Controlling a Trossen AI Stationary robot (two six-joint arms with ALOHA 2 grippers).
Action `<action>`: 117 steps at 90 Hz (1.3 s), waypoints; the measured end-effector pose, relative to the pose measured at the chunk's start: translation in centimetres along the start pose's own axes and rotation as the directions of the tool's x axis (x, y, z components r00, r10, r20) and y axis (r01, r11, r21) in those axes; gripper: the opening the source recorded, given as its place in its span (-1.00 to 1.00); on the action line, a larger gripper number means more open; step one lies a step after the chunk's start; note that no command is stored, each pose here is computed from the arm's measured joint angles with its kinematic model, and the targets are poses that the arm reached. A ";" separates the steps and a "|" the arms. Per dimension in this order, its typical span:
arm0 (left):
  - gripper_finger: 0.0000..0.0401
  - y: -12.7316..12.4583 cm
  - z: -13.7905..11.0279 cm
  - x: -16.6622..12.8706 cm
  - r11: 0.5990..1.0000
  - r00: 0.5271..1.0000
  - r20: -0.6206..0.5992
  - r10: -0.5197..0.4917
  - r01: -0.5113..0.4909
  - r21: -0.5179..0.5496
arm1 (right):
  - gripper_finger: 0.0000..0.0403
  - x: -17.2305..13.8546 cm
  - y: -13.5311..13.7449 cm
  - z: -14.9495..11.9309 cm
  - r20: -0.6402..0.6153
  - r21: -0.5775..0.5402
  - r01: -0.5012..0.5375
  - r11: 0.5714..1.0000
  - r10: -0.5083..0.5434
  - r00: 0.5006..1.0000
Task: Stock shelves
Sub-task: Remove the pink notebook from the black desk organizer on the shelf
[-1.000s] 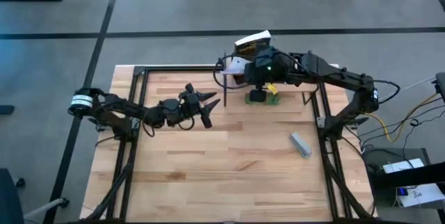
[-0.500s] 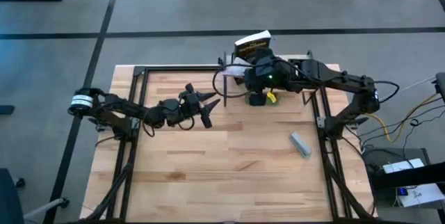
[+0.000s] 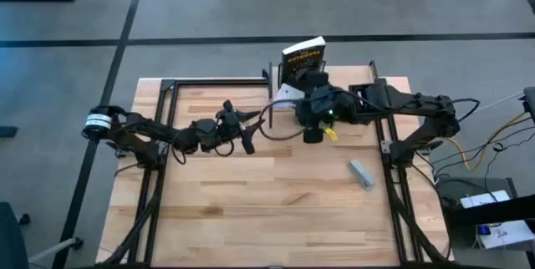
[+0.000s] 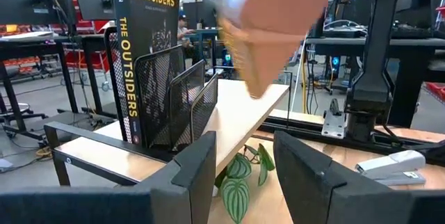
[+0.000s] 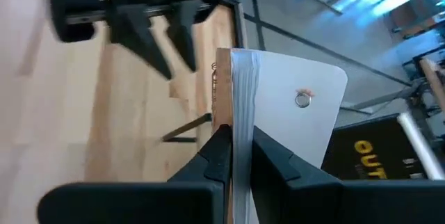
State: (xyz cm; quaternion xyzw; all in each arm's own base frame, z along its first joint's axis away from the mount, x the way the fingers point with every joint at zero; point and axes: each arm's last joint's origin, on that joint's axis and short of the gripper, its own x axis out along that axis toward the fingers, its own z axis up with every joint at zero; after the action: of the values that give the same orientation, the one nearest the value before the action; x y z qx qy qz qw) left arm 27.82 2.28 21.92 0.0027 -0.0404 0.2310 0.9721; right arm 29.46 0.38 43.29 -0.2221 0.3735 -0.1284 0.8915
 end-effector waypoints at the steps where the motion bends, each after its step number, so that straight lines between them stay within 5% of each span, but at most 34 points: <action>1: -0.36 0.0 0.0 0.0 1.000 1.000 0.000 -0.006 0.006 0.003 | -0.91 0.0 0.1 0.0 -0.002 0.003 -0.003 1.000 0.003 1.000; 21: -0.36 -1.1 0.2 -0.2 0.933 0.941 0.025 -0.337 0.330 0.142 | -0.91 -1.1 2.3 0.1 -0.014 0.038 -0.068 0.997 0.068 0.998; 48: -0.15 -1.3 0.4 -0.3 0.914 0.921 0.051 -0.386 0.375 0.155 | -0.91 -3.2 6.4 0.9 0.043 0.023 -0.174 0.984 0.173 0.984; 72: 0.23 -2.5 1.4 -1.1 0.767 0.754 0.150 -0.640 0.615 0.183 | -0.91 -3.8 8.1 1.6 0.099 0.041 -0.196 0.980 0.191 0.977; 102: 0.31 -2.7 1.7 -1.3 0.767 0.745 0.184 -0.641 0.612 0.192 | -0.91 -2.7 9.3 2.3 0.098 0.025 -0.160 0.987 0.157 0.983; 117: 0.26 -2.6 1.6 -1.1 0.811 0.792 0.180 -0.583 0.557 0.178 | -0.91 -2.5 9.5 2.4 0.097 0.017 -0.157 0.987 0.155 0.983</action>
State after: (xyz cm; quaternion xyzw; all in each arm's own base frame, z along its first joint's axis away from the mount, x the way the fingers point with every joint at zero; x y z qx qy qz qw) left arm 27.86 -0.54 23.50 0.0973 -0.1345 -0.0728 0.9834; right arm 30.08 10.33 41.59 -0.1869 0.3454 -0.0520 0.9182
